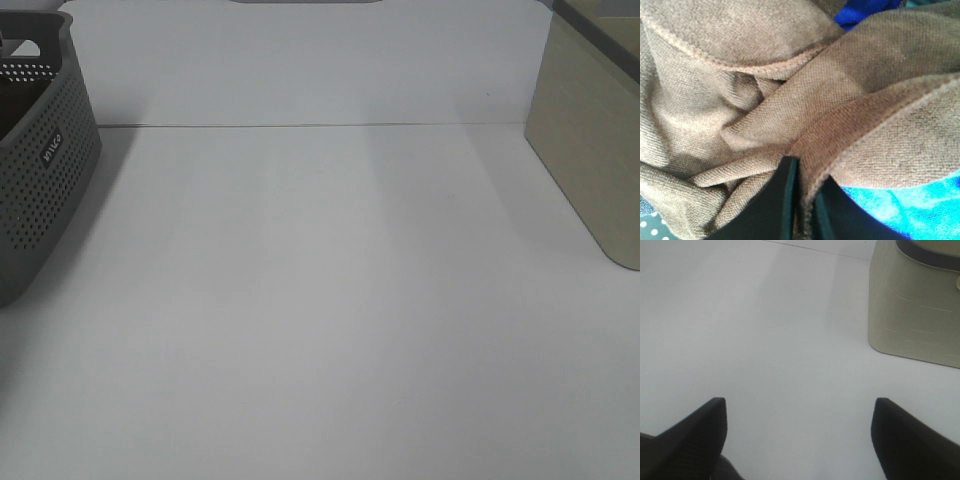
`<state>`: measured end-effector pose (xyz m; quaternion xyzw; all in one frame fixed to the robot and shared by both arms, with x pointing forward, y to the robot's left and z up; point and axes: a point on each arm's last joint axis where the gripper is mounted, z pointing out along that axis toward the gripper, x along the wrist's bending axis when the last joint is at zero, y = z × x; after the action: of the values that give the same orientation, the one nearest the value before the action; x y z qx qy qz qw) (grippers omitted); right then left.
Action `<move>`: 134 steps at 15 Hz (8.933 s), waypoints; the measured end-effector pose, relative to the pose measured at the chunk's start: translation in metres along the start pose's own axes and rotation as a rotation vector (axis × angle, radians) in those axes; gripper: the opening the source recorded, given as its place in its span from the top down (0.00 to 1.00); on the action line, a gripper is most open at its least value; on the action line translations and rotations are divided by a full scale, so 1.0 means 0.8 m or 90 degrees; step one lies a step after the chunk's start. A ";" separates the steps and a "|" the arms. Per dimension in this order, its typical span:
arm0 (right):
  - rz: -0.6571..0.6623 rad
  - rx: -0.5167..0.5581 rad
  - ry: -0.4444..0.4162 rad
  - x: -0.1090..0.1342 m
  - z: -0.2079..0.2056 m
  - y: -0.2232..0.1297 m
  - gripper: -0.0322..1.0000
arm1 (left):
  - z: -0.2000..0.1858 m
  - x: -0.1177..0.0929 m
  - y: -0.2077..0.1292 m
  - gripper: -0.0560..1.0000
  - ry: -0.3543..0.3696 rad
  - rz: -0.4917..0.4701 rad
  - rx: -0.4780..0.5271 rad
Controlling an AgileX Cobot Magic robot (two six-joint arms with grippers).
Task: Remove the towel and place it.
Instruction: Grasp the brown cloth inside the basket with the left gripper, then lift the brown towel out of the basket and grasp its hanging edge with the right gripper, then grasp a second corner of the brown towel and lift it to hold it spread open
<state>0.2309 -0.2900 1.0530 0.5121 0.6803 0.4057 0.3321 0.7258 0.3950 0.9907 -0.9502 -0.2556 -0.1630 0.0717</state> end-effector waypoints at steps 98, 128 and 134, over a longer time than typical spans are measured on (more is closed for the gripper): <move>-0.004 0.329 0.313 0.068 0.252 0.215 0.96 | -0.462 -0.322 0.253 0.95 0.077 -0.002 -0.618; -0.344 -0.514 -0.049 0.052 0.356 0.487 0.96 | -0.389 -0.075 0.225 0.95 0.594 -0.113 -1.075; -0.356 -0.546 -0.069 0.053 0.409 0.493 0.96 | -0.365 -0.026 0.236 0.95 0.661 -0.153 -1.168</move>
<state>0.6722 -0.1222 1.2559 0.1486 0.5454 0.5167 0.6430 0.7252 0.1587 1.2471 -0.4227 -0.0650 -0.6855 -0.5892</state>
